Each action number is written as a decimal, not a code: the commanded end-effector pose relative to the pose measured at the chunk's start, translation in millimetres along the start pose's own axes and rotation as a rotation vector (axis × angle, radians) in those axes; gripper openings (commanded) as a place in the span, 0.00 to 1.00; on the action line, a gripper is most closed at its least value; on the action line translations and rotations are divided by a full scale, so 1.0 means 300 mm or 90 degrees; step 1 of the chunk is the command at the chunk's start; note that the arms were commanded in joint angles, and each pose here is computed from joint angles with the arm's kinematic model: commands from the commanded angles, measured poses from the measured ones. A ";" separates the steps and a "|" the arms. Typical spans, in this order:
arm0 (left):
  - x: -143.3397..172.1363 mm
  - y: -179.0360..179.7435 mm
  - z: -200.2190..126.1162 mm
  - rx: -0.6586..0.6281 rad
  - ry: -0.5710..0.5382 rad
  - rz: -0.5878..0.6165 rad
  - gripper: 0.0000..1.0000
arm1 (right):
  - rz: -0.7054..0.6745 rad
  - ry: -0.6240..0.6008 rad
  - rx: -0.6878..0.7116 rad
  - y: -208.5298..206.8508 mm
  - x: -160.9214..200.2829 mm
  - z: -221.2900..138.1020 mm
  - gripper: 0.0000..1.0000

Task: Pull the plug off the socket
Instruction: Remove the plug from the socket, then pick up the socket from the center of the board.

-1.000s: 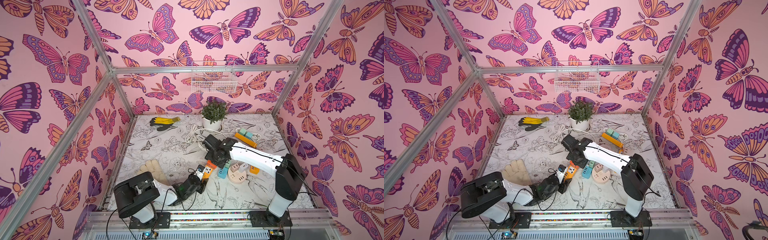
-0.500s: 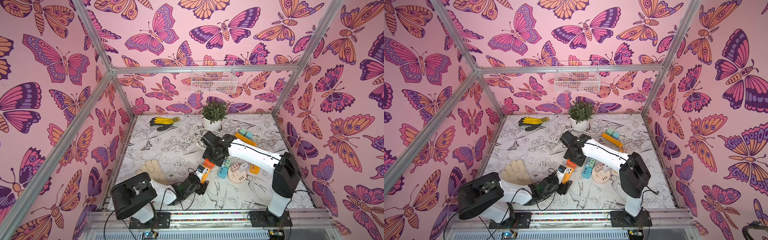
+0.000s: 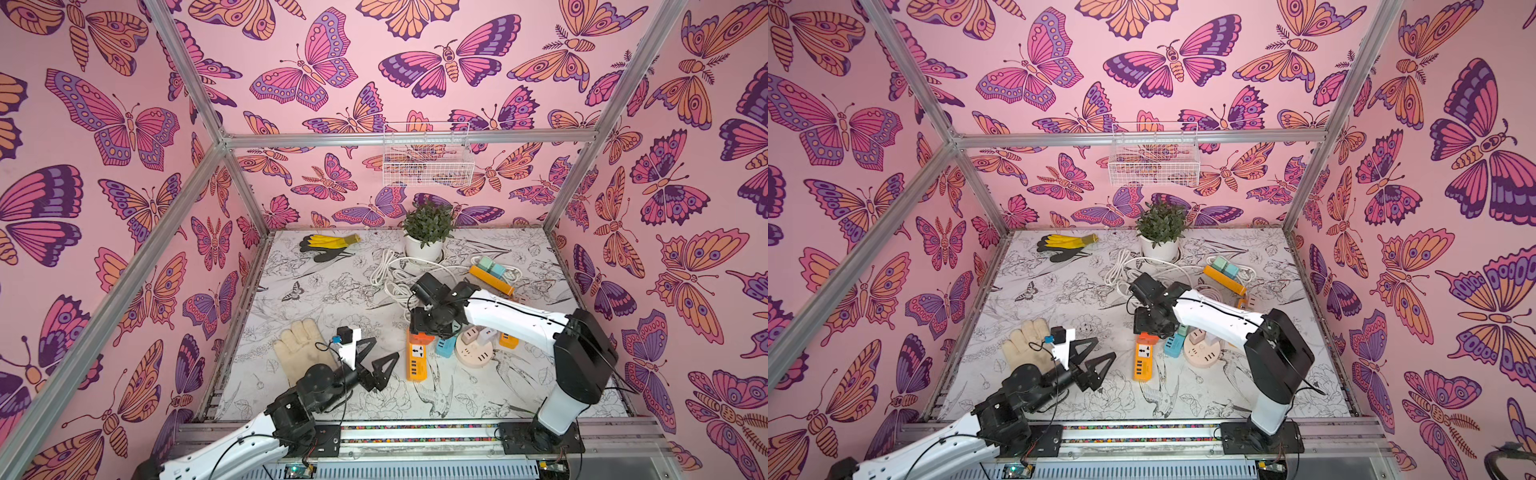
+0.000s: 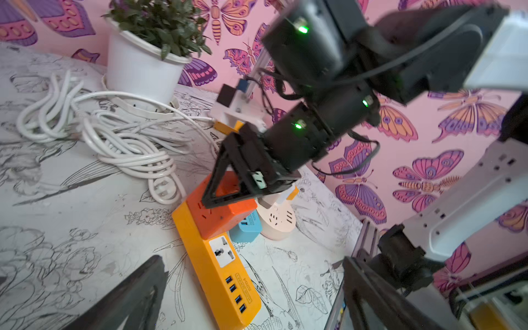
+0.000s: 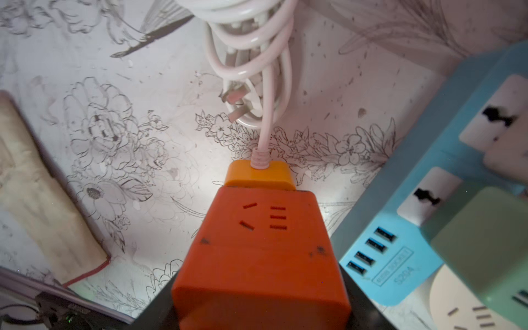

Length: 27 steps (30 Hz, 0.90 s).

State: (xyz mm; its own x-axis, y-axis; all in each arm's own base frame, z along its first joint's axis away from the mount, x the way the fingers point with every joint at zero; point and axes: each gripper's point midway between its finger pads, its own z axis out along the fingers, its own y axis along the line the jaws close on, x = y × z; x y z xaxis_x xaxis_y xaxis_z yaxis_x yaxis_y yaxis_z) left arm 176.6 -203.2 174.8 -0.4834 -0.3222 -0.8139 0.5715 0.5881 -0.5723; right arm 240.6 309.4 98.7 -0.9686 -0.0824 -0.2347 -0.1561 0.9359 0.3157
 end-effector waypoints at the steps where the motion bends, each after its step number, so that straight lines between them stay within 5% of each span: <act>1: 0.142 0.103 -0.018 -0.047 0.100 -0.169 0.99 | -0.093 -0.112 -0.145 0.134 -0.114 -0.121 0.51; 11: 0.206 0.079 0.083 -0.047 0.234 -0.239 0.99 | -0.095 -0.123 -0.236 0.184 -0.109 -0.177 0.51; 27: 0.218 0.124 0.177 -0.090 0.237 -0.275 0.98 | -0.102 -0.109 -0.297 0.245 -0.103 -0.167 0.51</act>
State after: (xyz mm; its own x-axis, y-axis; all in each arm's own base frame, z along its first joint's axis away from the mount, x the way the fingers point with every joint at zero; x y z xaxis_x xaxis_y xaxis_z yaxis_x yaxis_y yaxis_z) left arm 190.5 -232.1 81.9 -0.8767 -0.2712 -0.3973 0.1733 0.5925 -0.7867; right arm 242.2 344.9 144.8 -0.9131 -0.1373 -0.3839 -0.3533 0.7363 0.5770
